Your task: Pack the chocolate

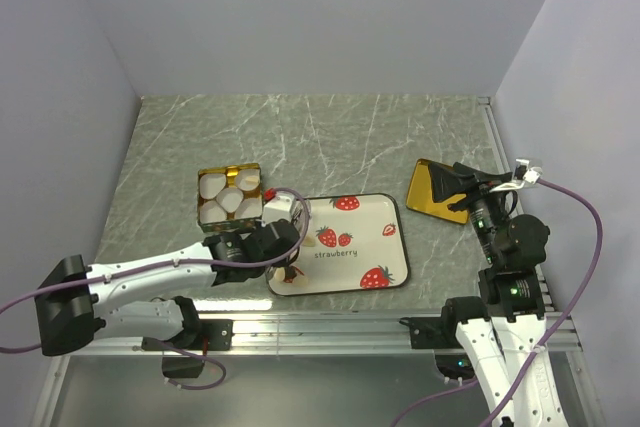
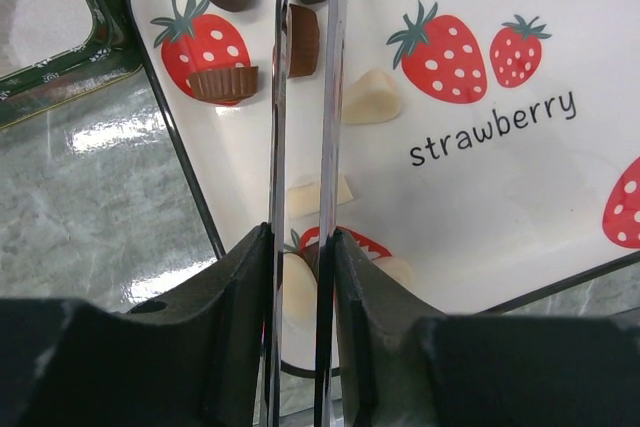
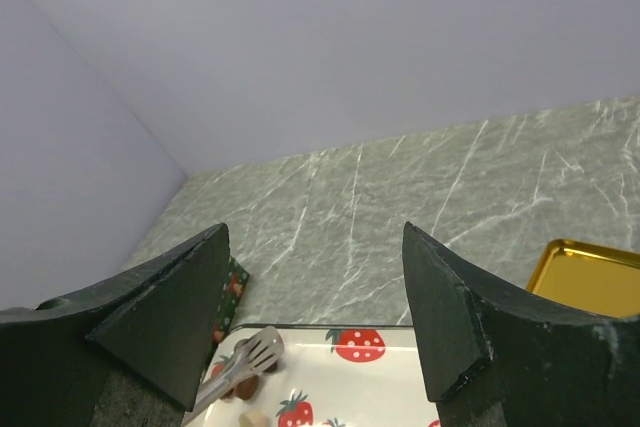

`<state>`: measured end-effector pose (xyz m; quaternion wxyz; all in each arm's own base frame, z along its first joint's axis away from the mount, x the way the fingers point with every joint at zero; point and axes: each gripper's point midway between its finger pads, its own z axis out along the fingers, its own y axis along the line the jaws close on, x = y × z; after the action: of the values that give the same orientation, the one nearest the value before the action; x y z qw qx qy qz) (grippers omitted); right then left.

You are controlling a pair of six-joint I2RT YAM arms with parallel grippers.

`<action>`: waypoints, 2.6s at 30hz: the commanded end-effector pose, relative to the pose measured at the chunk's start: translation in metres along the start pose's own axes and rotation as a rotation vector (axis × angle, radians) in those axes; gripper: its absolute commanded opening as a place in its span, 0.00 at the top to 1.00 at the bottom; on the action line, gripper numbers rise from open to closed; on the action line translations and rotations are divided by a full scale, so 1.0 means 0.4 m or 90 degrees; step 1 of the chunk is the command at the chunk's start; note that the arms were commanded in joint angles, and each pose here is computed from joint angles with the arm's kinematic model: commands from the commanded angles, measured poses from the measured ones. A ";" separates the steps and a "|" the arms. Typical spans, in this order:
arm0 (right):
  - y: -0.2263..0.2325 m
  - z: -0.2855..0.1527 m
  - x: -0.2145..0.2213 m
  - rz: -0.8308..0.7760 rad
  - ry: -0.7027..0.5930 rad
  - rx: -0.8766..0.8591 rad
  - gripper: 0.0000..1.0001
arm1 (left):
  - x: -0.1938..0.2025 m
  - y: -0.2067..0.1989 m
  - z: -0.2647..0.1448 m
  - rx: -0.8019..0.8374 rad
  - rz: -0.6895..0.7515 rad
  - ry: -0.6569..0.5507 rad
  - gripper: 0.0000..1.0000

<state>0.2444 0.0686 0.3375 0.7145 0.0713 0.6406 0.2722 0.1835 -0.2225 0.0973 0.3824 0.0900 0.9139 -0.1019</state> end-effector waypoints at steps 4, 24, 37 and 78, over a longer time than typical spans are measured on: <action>0.008 -0.001 -0.014 -0.012 -0.013 -0.008 0.24 | -0.058 -0.006 -0.038 0.011 -0.019 -0.044 0.75; 0.010 0.009 -0.008 -0.011 -0.006 -0.014 0.24 | -0.173 0.074 -0.066 -0.003 -0.072 -0.112 0.73; 0.013 0.028 0.000 -0.007 0.002 -0.026 0.24 | -0.287 0.205 -0.124 -0.064 -0.142 -0.194 0.72; 0.022 0.029 0.001 -0.010 0.005 -0.039 0.24 | -0.271 0.309 -0.027 -0.187 -0.140 -0.142 0.56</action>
<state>0.2530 0.0770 0.3342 0.7040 0.0554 0.6481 0.2852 0.2696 -0.1052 0.1436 0.4450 -0.0718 0.8926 0.0019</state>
